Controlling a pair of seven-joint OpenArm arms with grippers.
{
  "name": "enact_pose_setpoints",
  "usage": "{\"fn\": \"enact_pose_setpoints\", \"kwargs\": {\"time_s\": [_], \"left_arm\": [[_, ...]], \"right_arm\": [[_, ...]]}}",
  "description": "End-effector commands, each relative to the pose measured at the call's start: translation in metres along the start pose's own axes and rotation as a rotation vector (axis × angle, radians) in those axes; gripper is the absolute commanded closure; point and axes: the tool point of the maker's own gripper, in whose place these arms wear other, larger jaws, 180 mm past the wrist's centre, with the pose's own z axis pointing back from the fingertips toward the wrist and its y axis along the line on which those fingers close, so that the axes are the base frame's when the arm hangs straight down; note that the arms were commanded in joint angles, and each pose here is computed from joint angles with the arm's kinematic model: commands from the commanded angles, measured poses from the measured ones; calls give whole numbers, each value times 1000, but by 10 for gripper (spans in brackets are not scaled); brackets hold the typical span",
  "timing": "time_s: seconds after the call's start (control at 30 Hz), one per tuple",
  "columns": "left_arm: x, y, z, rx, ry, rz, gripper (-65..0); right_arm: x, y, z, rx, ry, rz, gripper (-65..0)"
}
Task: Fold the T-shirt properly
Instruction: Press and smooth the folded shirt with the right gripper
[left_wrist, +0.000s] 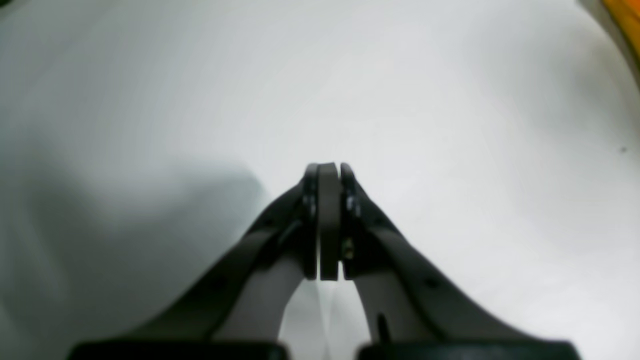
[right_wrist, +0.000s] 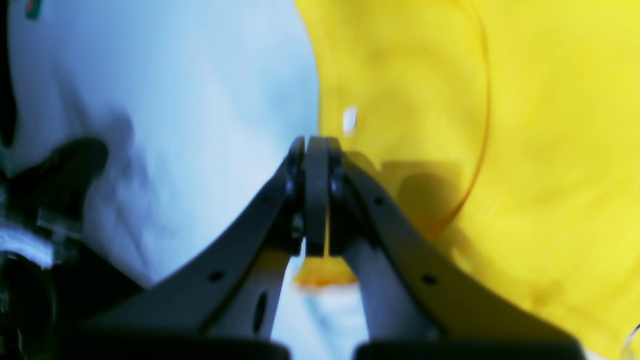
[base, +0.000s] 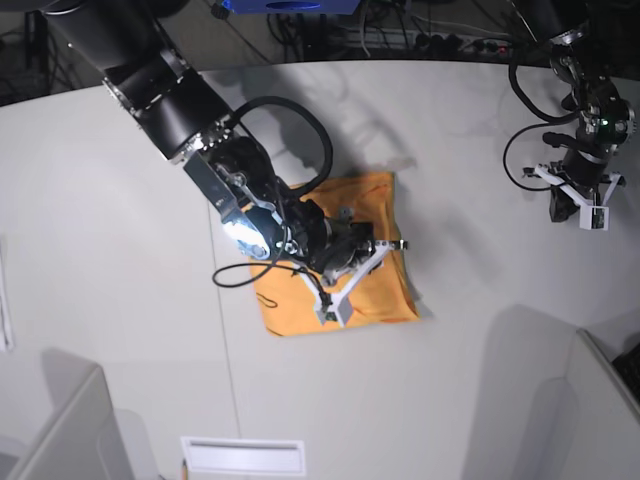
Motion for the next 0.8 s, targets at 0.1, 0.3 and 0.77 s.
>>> {"fn": "enact_pose_setpoints", "kwargs": {"time_s": [0.1, 0.3, 0.77], "left_arm": [[16, 4, 3, 5, -51, -14, 0], [14, 4, 4, 5, -46, -15, 0], [11, -14, 3, -15, -37, 12, 0]], "right_arm": [[-14, -11, -1, -26, 0, 3, 0], [-53, -25, -8, -90, 38, 15, 0], [-83, 12, -16, -32, 94, 101, 0]]}}
